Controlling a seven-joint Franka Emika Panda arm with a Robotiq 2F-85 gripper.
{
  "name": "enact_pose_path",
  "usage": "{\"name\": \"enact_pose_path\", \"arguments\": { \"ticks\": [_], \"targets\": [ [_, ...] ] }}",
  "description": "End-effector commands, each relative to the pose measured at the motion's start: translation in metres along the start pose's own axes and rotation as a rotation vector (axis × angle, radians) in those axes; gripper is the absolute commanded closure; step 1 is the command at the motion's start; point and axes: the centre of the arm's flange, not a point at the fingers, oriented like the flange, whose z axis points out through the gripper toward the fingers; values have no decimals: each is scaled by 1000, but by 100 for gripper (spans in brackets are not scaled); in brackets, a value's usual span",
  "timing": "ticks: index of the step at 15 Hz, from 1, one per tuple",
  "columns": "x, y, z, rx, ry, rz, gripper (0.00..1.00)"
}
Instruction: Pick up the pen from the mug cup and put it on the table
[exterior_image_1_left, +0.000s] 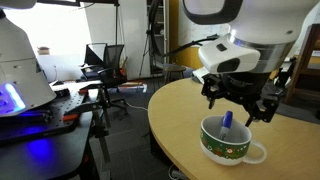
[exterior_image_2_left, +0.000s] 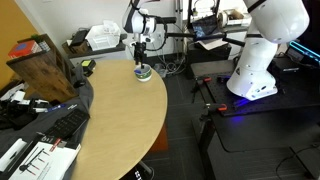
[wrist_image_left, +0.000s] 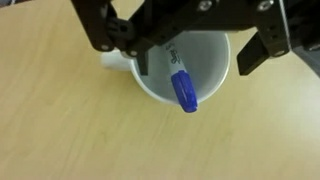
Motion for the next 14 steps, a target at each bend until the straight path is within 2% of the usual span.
{"name": "enact_pose_path", "arguments": {
  "ticks": [1,2,7,9,12,14],
  "targets": [
    [7,18,2,61,-25,-3,0],
    [10,20,6,76,-21,1,3],
    [13,28,21,97,-50,-5,38],
    [9,29,25,90,-60,-7,41],
    [6,28,27,88,-58,-6,39],
    [6,27,29,86,-55,-3,45]
  ]
}}
